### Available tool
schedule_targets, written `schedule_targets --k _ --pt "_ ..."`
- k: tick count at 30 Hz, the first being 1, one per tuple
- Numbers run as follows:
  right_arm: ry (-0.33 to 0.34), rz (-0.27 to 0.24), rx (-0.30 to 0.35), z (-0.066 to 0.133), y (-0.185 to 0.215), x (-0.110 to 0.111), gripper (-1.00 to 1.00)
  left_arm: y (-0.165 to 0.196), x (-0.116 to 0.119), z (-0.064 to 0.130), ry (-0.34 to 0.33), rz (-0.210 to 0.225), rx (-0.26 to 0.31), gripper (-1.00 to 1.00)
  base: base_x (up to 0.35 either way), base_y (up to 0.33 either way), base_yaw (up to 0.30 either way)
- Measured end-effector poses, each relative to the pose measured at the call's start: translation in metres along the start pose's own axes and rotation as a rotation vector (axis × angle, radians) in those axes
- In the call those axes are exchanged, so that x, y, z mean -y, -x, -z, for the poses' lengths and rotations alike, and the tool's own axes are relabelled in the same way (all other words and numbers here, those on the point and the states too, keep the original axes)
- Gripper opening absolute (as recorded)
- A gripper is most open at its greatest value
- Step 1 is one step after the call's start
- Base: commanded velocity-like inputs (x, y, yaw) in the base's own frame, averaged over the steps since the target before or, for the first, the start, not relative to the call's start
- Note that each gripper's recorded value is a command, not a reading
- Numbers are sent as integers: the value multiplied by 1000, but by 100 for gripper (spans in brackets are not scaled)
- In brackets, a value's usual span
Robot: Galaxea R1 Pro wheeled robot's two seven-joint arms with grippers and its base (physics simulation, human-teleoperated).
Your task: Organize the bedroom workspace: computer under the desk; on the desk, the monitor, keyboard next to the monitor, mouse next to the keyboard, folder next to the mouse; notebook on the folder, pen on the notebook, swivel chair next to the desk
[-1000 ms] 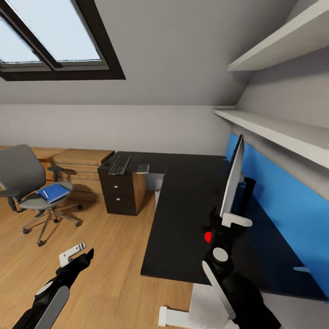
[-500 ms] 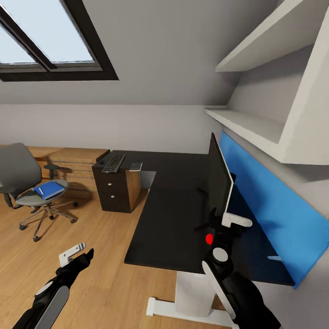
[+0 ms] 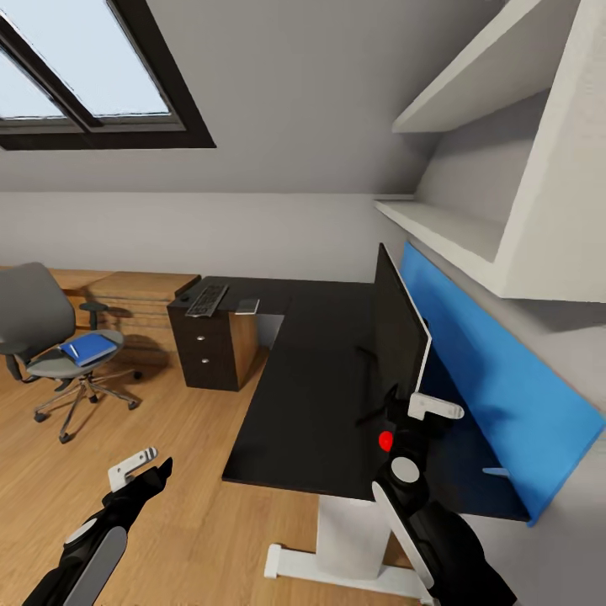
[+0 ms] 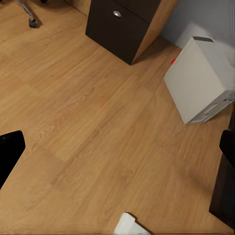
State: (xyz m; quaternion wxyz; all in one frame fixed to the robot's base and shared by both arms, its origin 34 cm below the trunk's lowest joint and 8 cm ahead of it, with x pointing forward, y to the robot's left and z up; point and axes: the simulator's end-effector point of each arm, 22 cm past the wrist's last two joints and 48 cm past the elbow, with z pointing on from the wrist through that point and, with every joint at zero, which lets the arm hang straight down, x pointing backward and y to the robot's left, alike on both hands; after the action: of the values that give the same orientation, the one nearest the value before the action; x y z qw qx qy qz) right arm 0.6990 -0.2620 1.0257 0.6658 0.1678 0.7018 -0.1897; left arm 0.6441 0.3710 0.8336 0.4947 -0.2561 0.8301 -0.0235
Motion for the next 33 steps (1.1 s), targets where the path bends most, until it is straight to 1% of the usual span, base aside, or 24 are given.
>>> schedule_targets --k 6,18,21,25,29,33 --pt "0 0 0 0 0 0 100 0 0 0 0 0 0 100 -65 -71 0" --pt "1 1 -1 0 -1 0 100 0 0 0 0 1 0 100 -15 -5 0" --pt "3 2 -1 0 -1 -1 100 0 0 0 0 1 -1 100 -251 8 0" --pt "3 18 -16 -1 -10 -1 100 0 0 0 0 2 -1 100 -320 85 0" --pt "6 10 -11 -1 -11 -3 100 0 0 0 0 2 0 100 -295 177 0" --pt "10 16 -20 0 -19 -6 100 0 -1 0 2 1 0 100 -253 231 0"
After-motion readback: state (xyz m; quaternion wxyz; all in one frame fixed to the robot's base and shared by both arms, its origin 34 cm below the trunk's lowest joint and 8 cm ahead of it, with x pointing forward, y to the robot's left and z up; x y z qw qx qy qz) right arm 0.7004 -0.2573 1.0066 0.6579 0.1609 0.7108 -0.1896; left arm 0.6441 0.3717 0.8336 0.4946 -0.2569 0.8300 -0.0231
